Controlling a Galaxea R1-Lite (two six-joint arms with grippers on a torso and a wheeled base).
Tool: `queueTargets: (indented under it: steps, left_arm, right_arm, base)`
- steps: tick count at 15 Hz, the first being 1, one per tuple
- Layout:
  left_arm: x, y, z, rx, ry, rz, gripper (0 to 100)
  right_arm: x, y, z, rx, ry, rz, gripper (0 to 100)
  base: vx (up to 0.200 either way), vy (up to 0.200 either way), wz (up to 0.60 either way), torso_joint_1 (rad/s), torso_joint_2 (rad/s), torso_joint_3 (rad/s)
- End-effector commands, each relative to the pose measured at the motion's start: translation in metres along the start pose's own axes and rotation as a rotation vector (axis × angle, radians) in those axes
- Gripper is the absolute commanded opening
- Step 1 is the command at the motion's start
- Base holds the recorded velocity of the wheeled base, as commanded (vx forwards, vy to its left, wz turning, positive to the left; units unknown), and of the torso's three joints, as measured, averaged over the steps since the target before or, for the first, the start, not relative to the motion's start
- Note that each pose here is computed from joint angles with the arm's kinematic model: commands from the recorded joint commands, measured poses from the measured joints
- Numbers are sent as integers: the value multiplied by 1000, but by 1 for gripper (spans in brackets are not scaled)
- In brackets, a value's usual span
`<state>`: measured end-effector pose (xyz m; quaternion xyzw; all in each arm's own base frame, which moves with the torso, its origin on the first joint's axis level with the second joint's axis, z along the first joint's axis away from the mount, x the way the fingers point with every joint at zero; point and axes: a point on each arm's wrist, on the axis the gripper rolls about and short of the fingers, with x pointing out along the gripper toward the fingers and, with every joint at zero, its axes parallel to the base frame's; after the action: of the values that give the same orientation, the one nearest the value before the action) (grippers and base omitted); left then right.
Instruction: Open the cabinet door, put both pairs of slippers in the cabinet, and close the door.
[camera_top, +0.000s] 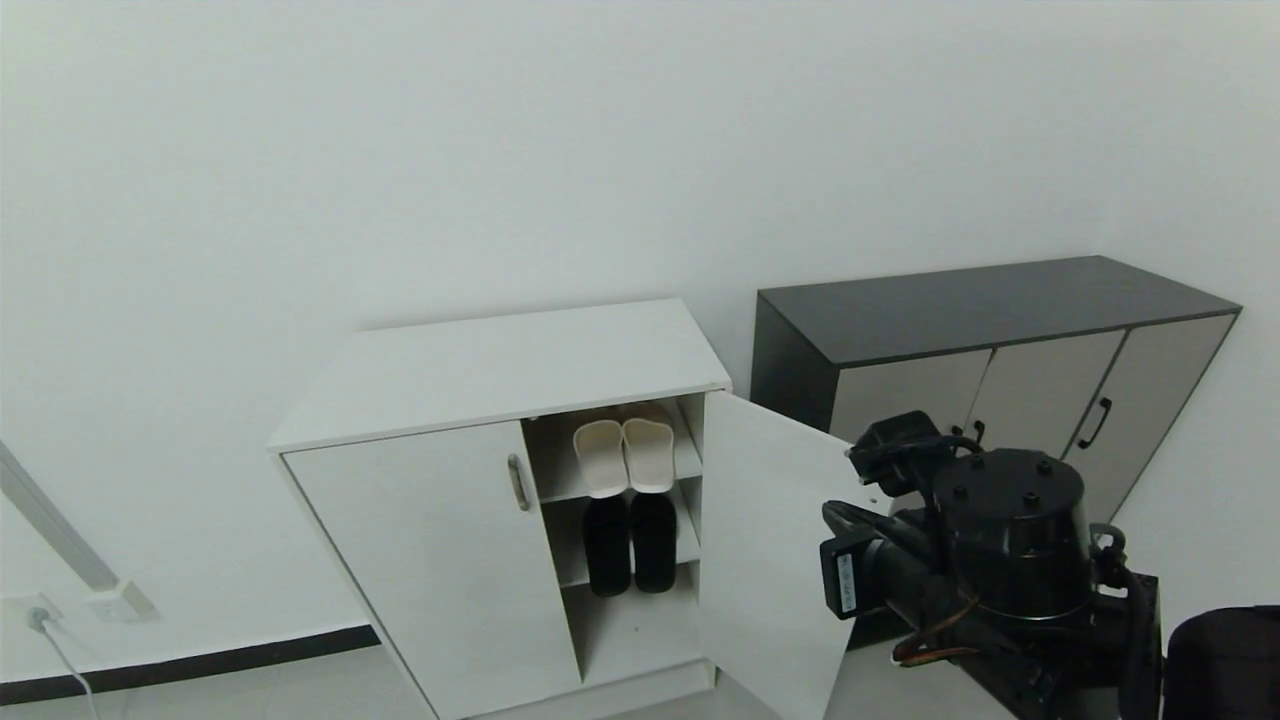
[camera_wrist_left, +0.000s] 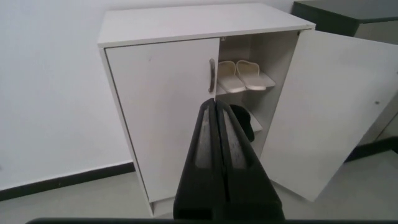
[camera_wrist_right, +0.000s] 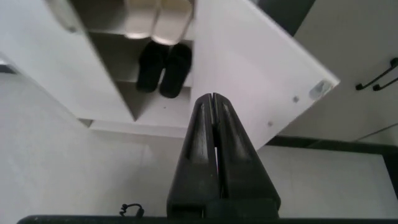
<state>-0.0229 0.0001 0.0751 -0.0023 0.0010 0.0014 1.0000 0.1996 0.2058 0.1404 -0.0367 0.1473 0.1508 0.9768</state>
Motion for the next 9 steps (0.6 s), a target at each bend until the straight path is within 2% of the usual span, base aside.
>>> queueTargets:
  steps: [1,2,6,9]
  left_arm:
    - [0,0,0,-1,1,0,0]
    - [0,0,0,0,1,2,0]
    - [0,0,0,0,1,2,0]
    - [0,0,0,0,1,2,0]
  right_arm:
    - [1,0,-1,-3,5,-3,0]
    - [2,-1,-2,2,7,-6,0]
    - [18,-6,-3,3,19,-47,0]
    - [48,-24,27,17,-22,-129,0]
  base:
    - [-200,0,0,-17,2,7]
    - [-200,0,0,-2,7,2]
    - [0,0,0,0,0,0]
    - [0,0,0,0,0,0]
